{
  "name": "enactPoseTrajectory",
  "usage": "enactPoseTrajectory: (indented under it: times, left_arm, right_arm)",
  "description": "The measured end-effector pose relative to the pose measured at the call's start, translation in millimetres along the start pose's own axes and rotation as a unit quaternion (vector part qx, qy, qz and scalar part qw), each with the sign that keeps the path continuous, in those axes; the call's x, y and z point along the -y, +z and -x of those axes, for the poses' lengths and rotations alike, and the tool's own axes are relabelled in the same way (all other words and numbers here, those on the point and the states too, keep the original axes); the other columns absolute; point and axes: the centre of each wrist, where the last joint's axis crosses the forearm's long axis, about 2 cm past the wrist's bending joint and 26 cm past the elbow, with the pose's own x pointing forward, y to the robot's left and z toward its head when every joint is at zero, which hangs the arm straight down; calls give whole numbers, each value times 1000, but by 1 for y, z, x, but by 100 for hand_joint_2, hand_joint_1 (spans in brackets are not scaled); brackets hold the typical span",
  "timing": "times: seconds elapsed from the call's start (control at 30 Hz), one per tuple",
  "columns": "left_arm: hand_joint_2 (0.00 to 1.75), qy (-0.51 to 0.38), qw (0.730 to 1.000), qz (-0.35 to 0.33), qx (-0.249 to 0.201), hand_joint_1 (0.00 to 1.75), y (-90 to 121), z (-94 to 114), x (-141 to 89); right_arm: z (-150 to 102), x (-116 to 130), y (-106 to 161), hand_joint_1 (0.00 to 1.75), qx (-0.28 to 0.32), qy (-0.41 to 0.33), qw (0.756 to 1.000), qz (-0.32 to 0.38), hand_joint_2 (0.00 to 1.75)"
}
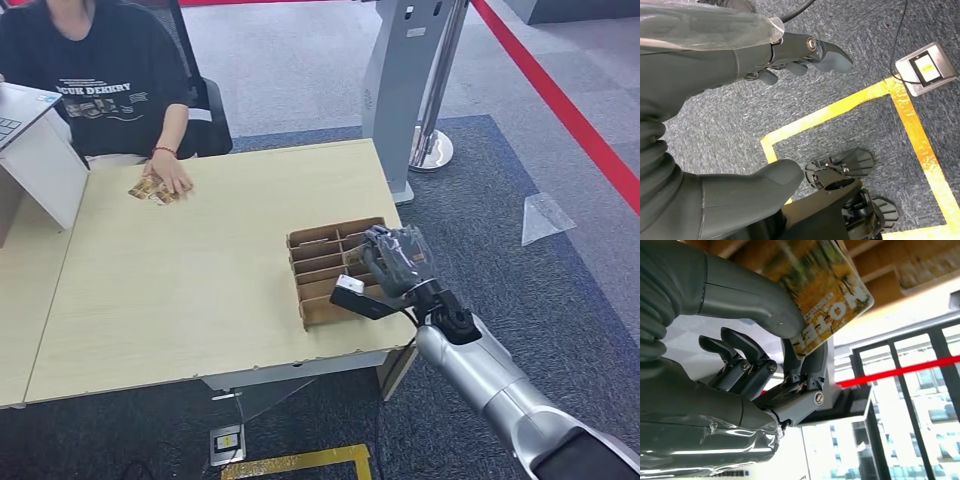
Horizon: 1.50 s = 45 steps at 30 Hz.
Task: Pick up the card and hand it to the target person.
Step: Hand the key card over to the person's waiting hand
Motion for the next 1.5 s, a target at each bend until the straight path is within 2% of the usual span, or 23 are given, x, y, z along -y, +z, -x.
enactPoseTrajectory:
  times: [0.43,0.7,0.83,0.93,1.13,1.5]
  left_arm:
    - [175,-9,1000,6,12,0,-4,-9,-2]
    - [175,-19,1000,13,14,0,-3,-11,1]
    - [175,-21,1000,14,13,0,-3,-14,4]
    - [175,-20,1000,13,14,0,-2,-16,6]
    - [175,-19,1000,11,10,0,-1,-16,8]
    - [175,-15,1000,8,3,0,2,-12,11]
  right_arm:
    - [-10,72,-59,173,45,-14,997,62,175]
    - [-12,102,-84,175,43,-11,987,153,175]
    - [-19,105,-94,175,11,41,972,232,175]
    - [-26,103,-96,175,6,76,961,267,175]
    - [-43,97,-97,175,28,109,955,275,175]
    - [-57,85,-97,175,43,93,960,262,175]
